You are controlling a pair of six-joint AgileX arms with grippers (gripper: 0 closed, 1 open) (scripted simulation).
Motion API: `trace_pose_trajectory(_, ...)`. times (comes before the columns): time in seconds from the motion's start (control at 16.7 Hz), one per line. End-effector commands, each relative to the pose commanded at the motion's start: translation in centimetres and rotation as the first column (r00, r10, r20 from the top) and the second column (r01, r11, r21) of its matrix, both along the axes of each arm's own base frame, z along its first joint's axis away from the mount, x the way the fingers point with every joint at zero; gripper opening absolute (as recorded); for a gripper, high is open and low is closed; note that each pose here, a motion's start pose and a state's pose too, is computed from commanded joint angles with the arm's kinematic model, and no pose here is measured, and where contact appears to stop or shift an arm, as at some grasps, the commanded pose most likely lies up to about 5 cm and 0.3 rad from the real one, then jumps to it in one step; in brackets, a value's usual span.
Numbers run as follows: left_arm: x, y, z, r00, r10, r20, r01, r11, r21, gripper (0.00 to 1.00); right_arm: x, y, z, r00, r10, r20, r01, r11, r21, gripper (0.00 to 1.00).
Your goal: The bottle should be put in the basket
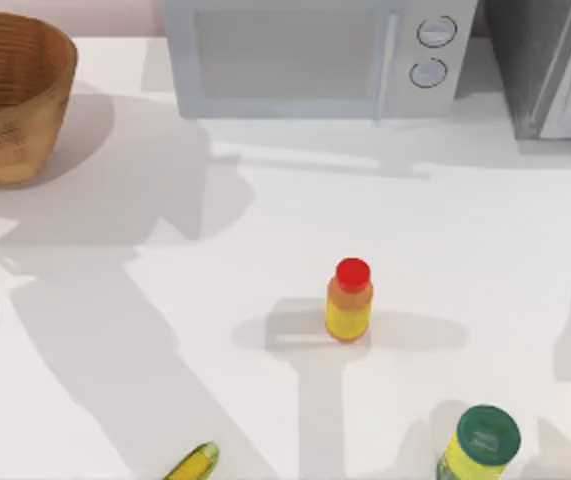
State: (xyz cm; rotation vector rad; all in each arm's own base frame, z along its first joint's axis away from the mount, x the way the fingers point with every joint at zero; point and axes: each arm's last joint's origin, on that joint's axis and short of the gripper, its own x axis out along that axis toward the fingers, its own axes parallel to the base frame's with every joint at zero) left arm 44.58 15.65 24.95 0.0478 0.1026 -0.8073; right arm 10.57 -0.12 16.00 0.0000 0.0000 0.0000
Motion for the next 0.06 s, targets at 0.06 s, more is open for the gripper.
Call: trace_pose_trajectory(0.06,0.0,0.0,0.0,1.0,0.0,0.0,0.0,1.0,0.0,1.0,0.0,0.0,0.0,1.0,0.0,0.0,0.0,1.0,0.0,1.0)
